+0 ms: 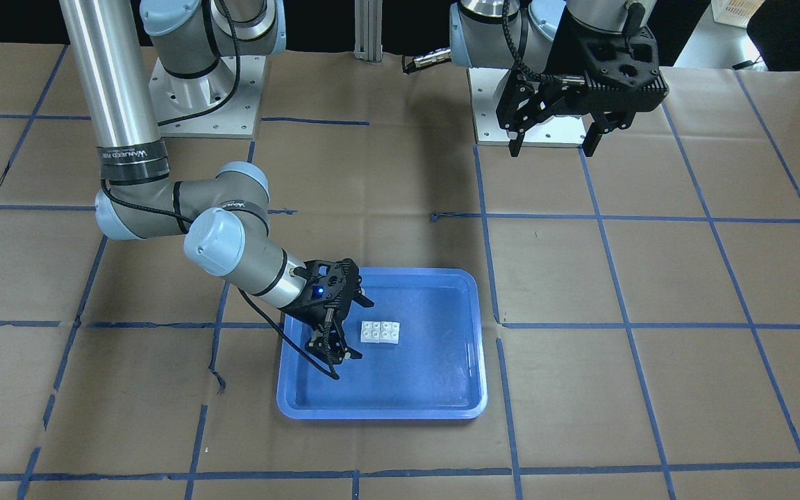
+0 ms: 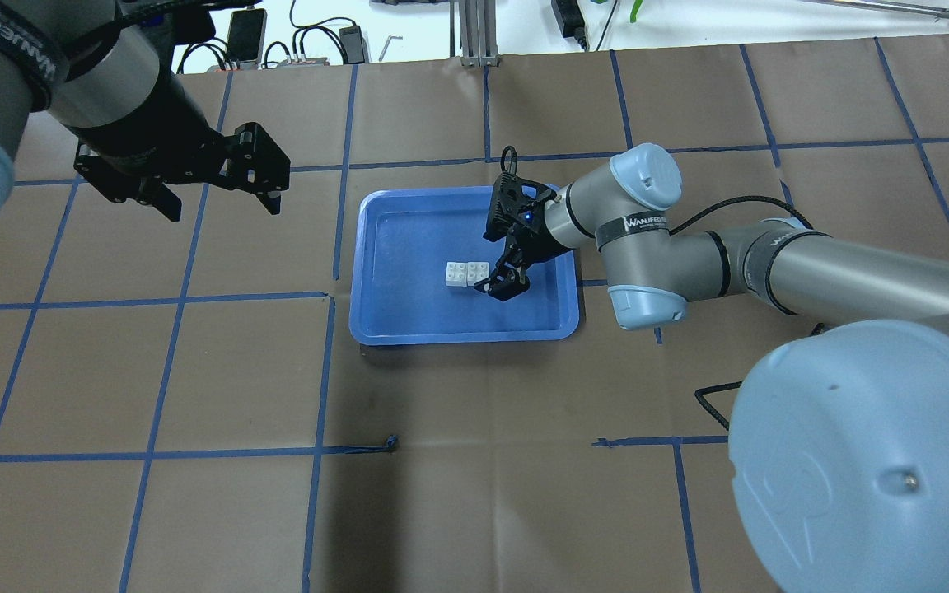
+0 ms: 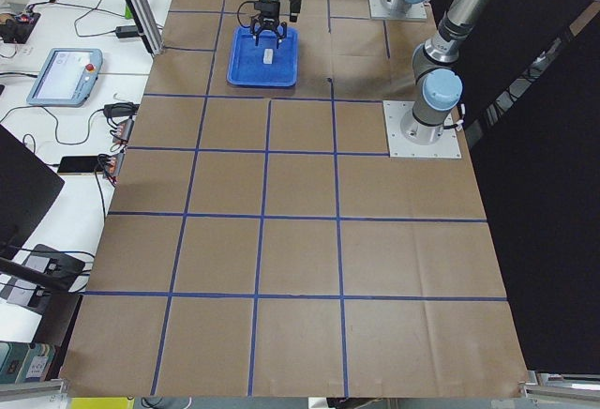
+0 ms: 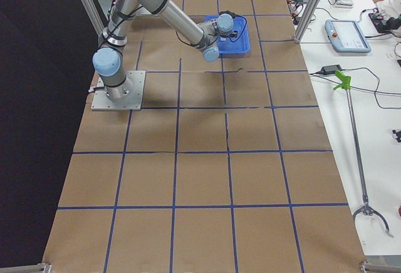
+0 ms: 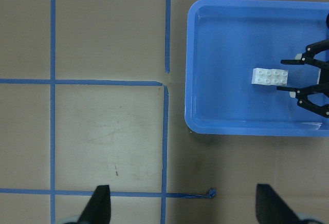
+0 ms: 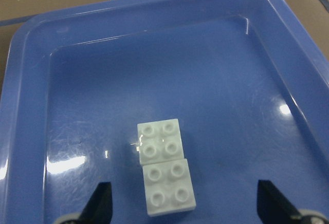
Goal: Assemble white blocks and place on blue tray
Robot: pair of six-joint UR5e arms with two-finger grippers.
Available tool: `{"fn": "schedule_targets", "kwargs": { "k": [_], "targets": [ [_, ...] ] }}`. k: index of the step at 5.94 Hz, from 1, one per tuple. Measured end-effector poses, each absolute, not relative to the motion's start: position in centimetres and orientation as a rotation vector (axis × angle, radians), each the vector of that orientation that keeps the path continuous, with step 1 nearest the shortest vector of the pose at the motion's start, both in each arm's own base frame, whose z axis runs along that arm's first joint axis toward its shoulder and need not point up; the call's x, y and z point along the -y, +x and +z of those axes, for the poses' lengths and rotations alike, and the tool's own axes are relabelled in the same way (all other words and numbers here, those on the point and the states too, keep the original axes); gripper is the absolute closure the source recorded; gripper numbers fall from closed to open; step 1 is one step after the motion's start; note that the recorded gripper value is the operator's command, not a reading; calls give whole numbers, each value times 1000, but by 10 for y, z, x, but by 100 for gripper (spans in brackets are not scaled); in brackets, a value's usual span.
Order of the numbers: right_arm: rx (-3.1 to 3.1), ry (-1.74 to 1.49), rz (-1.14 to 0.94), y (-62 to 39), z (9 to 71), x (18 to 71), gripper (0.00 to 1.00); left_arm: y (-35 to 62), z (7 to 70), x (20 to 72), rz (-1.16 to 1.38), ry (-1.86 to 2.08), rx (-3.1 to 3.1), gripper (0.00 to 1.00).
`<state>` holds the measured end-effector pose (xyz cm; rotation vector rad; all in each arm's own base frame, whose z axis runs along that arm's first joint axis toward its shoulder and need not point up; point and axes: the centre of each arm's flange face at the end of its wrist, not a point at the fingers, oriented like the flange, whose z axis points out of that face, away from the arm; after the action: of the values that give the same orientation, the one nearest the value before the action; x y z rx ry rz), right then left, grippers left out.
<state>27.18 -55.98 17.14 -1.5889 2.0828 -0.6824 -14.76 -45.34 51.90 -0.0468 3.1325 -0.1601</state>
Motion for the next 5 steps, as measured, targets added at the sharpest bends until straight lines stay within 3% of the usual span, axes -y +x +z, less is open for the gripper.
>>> {"fn": "schedule_targets", "kwargs": {
  "k": [5],
  "targets": [
    [-2695,-1047,-366,229,291,562,0,-148,520,454,-164,-46,-3134,1]
  ]
}}
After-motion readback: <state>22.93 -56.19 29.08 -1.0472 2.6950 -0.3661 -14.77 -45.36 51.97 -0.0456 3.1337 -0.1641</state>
